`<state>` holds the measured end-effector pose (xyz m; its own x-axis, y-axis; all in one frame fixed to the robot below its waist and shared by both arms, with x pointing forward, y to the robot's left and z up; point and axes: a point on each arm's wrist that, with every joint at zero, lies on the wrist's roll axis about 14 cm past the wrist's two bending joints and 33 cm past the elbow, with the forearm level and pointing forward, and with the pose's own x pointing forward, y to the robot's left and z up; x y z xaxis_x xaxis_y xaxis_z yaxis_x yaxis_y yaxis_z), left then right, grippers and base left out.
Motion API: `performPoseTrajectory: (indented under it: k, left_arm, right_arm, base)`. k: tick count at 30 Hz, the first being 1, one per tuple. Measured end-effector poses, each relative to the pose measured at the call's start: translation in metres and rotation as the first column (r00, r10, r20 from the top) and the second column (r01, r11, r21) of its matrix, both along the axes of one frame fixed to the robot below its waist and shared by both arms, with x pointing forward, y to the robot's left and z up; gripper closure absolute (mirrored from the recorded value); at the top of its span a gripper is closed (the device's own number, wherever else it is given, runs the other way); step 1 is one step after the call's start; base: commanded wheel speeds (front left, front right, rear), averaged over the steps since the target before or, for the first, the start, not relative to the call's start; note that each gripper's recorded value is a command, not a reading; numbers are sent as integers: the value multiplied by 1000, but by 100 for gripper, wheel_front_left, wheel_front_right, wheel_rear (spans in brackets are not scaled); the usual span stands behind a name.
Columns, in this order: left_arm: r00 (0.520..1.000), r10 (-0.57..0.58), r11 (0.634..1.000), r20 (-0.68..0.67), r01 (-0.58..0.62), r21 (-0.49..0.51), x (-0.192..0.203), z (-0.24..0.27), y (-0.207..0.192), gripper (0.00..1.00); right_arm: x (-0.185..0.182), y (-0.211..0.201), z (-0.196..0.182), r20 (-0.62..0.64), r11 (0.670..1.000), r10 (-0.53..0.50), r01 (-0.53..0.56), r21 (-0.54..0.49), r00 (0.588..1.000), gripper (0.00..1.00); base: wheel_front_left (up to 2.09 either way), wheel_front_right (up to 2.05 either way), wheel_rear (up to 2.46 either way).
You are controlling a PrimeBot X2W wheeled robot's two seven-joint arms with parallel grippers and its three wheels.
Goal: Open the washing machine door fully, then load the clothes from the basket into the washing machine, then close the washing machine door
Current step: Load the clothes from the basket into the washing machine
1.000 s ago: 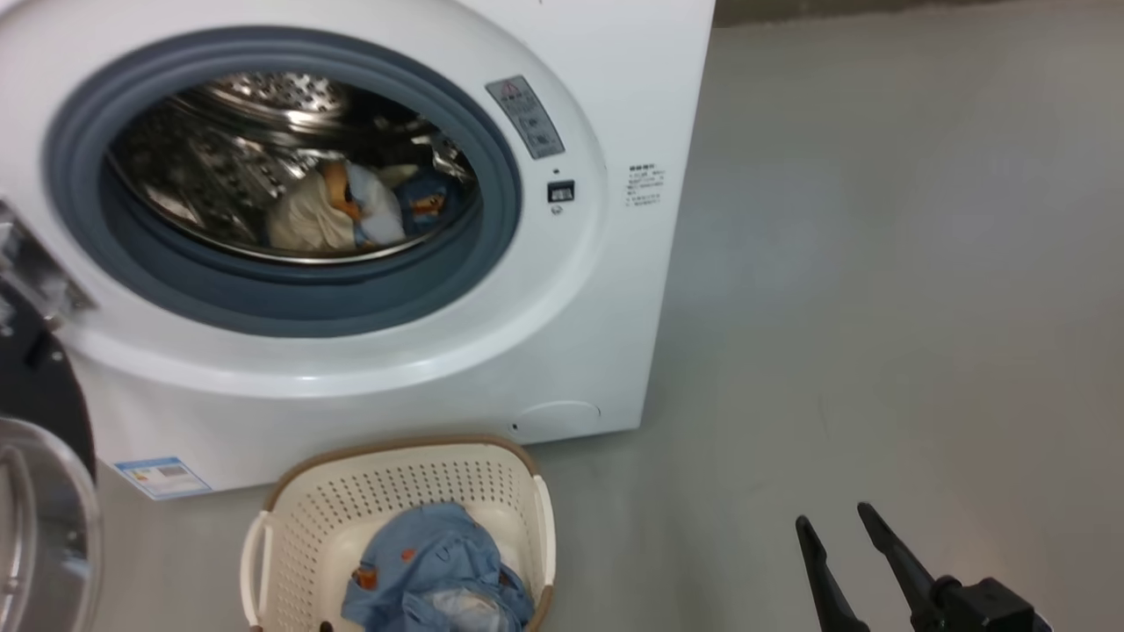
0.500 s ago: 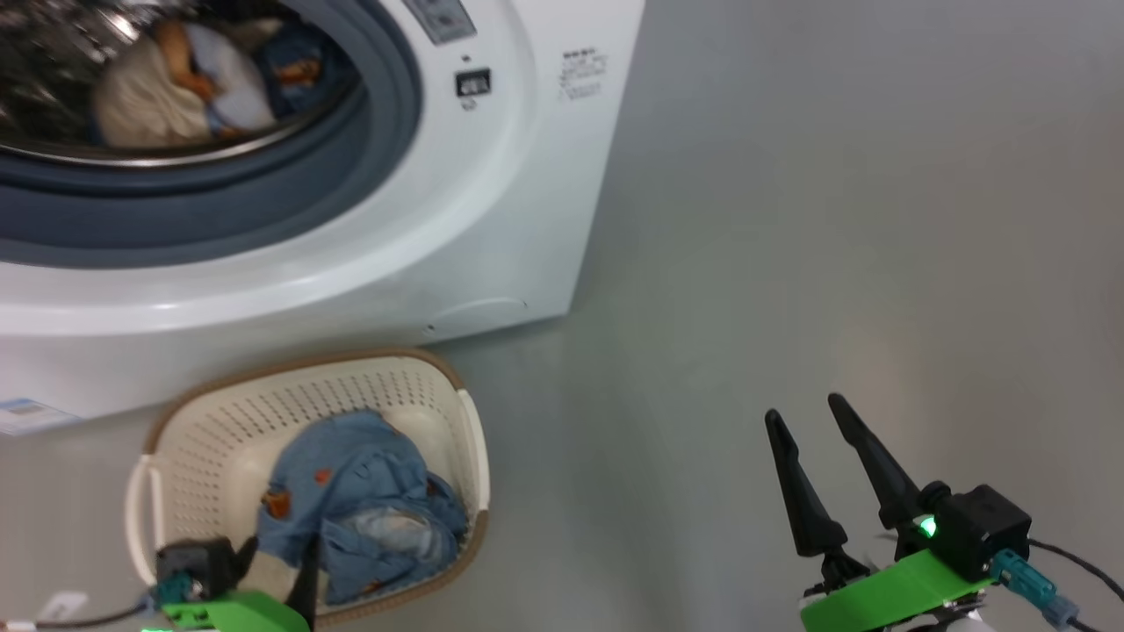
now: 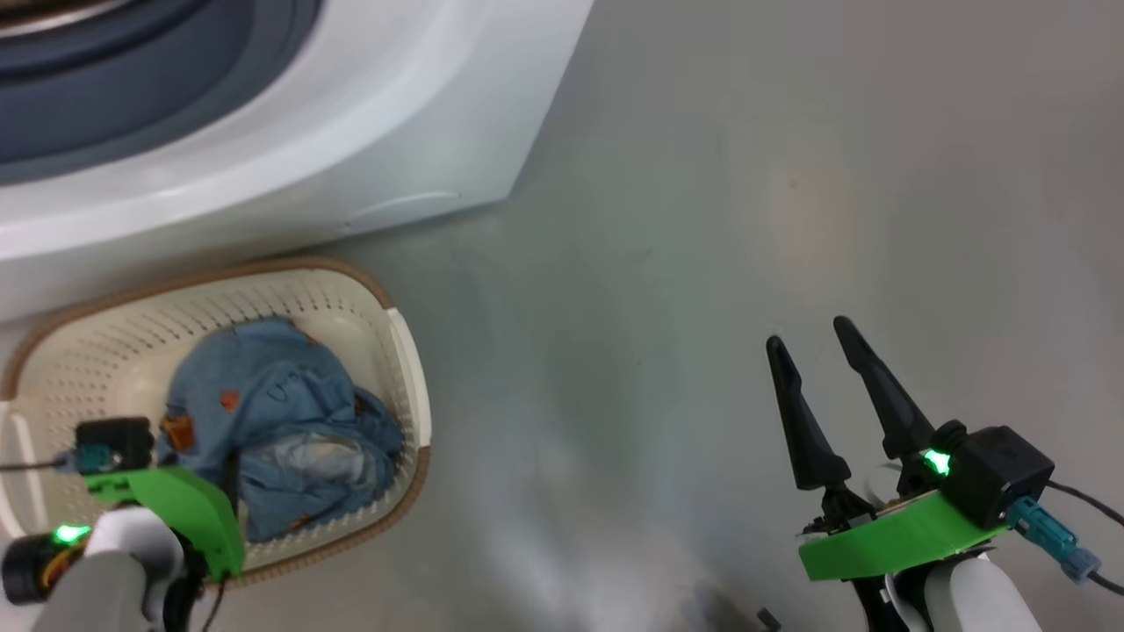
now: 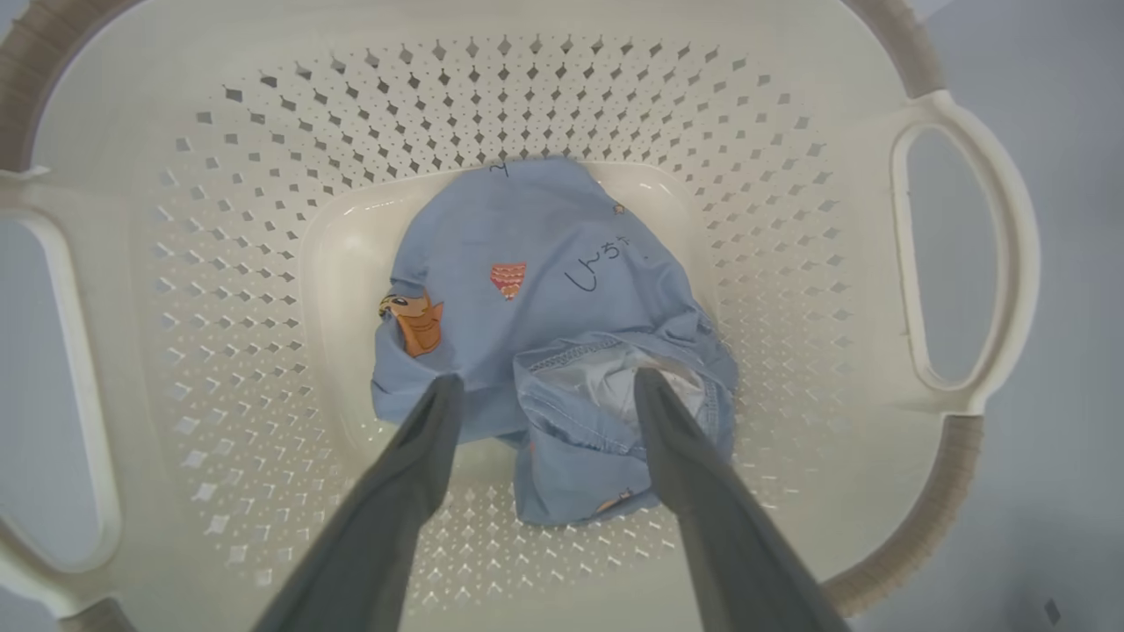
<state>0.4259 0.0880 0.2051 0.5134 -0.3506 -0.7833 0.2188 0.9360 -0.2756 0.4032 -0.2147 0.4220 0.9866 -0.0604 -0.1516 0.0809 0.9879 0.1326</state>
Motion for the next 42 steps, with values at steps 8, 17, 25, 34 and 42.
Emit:
performPoseTrajectory:
  k: [8,17,25,34,42]
  left_arm:
    - [996,16,1000,-90,-16,1,11,-42,-3,0]
    - [990,-4,1000,-141,5,5,23,-81,-4,0]
    - [983,-25,1000,-185,27,8,27,-110,-1,0]
    - [974,-34,999,-224,36,2,20,-130,1,0]
    - [976,-53,998,-213,43,-50,24,-131,-15,0]
  right_arm:
    - [8,-6,-29,-71,1000,-8,7,-19,997,0]
    - [18,-10,-56,-123,999,-12,7,-37,992,0]
    - [22,-11,-81,-176,999,-10,2,-44,984,0]
    - [24,-9,-100,-213,999,-2,-8,-42,977,0]
    - [25,-6,-108,-226,999,8,-16,-37,974,0]
  base:
    - [0,0,0]
    - [0,0,0]
    - [0,0,0]
    - [0,0,0]
    - [0,0,0]
